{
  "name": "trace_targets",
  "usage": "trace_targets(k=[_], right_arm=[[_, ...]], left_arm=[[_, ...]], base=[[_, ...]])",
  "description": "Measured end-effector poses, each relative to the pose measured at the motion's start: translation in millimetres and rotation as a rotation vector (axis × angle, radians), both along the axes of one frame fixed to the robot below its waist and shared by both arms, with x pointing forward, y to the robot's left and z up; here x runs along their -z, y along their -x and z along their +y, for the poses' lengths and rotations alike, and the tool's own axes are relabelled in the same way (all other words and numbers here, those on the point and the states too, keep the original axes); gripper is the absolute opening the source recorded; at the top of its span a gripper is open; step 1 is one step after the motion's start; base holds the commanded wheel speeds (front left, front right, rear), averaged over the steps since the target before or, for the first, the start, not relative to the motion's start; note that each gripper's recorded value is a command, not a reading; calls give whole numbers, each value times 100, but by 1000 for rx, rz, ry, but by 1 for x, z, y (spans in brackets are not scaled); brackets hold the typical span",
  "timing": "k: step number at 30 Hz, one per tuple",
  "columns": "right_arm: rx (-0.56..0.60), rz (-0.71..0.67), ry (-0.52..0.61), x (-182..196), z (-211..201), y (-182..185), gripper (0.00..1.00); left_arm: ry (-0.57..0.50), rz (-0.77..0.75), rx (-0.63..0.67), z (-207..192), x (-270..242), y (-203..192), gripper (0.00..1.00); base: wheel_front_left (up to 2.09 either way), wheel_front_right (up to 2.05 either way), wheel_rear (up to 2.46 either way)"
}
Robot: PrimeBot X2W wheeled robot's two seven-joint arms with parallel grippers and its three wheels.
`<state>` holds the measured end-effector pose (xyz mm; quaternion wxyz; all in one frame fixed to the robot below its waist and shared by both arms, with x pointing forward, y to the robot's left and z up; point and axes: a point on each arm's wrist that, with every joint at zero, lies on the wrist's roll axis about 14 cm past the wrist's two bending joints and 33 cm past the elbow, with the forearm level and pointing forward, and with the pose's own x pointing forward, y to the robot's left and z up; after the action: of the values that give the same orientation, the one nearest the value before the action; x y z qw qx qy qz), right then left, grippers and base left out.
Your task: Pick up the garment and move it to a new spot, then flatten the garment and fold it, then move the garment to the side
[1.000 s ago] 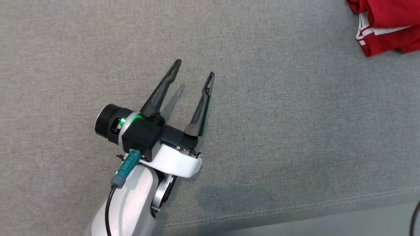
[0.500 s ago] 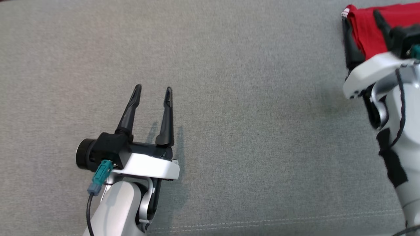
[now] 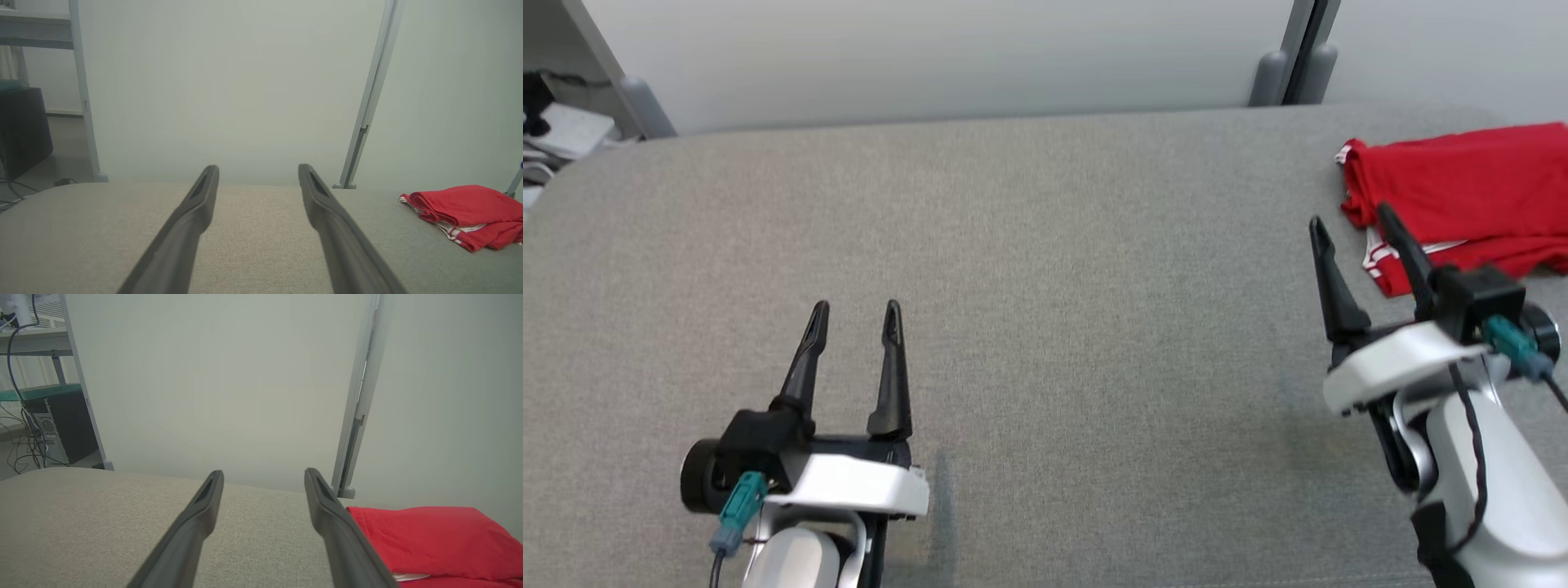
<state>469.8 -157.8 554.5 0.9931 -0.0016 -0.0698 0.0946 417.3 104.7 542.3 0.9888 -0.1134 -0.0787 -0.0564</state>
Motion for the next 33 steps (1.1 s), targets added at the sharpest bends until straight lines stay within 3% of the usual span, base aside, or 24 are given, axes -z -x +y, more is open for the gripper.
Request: trace_targets(k=[9,18,33], right_arm=[[62,-77,-97,-14,-18,64,100],[94,-51,-138,5,-25,108,100],[111,-18,-158,19,-25,126,100]], left_arm=[[-76,-45,-48,18,-11,34,100],[-103,-34,-71,33,-4,60,100],[-170,24,-74,38,18,70,100]], base=[[0,0,0],[0,0,0],[0,0,0]])
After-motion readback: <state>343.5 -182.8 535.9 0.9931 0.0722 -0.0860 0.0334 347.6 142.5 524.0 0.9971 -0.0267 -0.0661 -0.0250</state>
